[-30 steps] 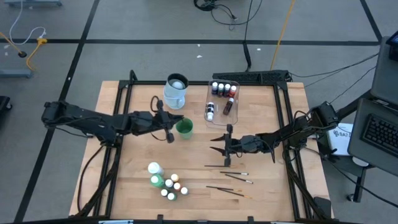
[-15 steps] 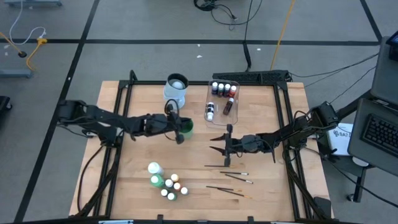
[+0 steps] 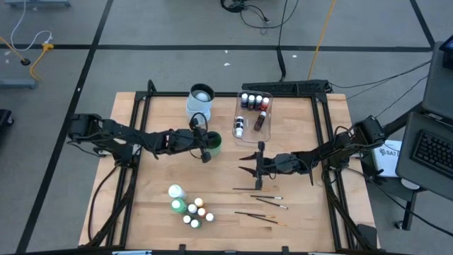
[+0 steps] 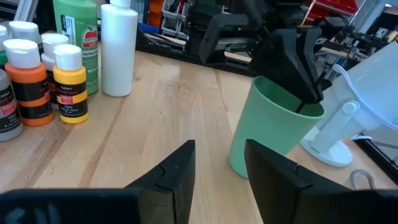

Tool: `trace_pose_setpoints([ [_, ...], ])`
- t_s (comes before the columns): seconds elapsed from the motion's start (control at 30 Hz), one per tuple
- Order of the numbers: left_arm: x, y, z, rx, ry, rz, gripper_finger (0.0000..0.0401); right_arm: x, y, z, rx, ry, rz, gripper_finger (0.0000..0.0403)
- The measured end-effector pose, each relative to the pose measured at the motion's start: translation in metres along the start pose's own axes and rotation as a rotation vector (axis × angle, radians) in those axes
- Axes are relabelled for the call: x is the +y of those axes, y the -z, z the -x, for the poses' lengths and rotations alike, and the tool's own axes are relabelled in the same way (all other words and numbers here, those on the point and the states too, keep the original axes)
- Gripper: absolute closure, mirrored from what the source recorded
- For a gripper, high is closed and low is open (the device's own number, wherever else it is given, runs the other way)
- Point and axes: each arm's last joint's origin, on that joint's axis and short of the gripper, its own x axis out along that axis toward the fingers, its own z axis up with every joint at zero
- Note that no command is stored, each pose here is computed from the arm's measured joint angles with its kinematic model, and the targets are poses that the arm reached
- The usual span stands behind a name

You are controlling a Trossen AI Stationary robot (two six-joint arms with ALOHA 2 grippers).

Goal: Pick & Place Paint Supplies
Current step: Put the gold paintbrush into the green cup

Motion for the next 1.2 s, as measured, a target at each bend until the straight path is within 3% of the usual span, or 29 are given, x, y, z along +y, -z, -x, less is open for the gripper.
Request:
trace_pose_setpoints([
  [0.4, -0.004, 0.001, 0.000, 0.004, 0.124, -0.027, 0.0282, 0.004, 0.001, 0.001, 0.011, -0.015, -0.038, 0.0271],
  [0.57, -0.004, 0.002, 0.000, 0.017, 0.136, -0.066, 0.0224, 0.002, 0.002, 0.000, 0.025, -0.009, 0.024, 0.0271],
  [0.73, -0.005, -0.017, 0.007, -0.080, 0.141, -0.099, 0.0188, -0.001, 0.005, -0.001, 0.050, 0.001, -0.031, 0.0271],
  [0.87, -0.009, -0.039, 0.028, -0.152, 0.178, -0.082, 0.0183, 0.003, 0.005, 0.001, 0.055, -0.014, -0.078, 0.0271],
  [1.07, -0.007, -0.053, 0.082, -0.151, 0.245, -0.110, 0.0189, 0.007, 0.005, 0.002, 0.060, -0.029, -0.049, 0.0271],
  [1.2, -0.003, -0.045, 0.123, -0.179, 0.184, -0.151, 0.0260, 0.007, 0.007, 0.002, 0.074, -0.028, -0.045, 0.0271],
])
